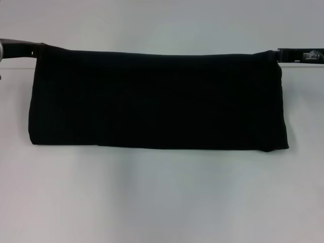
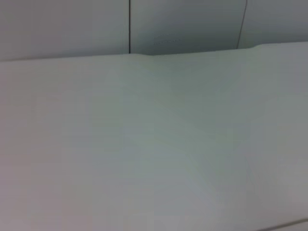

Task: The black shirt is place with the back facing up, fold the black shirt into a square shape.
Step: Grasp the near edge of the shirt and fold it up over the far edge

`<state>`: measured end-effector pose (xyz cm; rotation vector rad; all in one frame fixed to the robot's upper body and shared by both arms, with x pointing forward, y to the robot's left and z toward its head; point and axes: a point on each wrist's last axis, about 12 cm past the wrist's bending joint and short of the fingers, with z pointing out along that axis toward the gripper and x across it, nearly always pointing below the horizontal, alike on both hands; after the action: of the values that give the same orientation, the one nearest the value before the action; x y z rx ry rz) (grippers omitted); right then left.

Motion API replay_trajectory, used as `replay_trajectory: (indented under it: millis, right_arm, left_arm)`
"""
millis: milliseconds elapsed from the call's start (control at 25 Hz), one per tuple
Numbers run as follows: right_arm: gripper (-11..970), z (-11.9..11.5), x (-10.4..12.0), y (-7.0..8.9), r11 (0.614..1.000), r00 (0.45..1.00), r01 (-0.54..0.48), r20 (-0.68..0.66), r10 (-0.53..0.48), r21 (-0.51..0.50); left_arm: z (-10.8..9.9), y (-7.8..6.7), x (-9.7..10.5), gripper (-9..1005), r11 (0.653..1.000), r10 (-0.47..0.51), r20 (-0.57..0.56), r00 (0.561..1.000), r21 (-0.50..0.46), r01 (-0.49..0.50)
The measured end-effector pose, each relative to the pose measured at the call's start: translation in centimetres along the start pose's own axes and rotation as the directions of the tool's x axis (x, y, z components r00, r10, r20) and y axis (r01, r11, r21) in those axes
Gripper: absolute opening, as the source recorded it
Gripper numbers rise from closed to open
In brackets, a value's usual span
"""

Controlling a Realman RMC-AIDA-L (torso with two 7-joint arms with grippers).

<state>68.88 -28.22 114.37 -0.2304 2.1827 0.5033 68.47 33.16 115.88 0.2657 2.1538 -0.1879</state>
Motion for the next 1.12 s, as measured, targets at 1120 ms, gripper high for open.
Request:
replay_trajectory:
  millis: [1120]
  right_arm:
    - [71,2.1,1.9,0.5,0.992,0.999,-0.036,0.034,0.032,0.124]
  left_arm:
    - [3.3,-3.1,1.4,3,0.996,0.057,0.061,0.996,-0.078,-0.052]
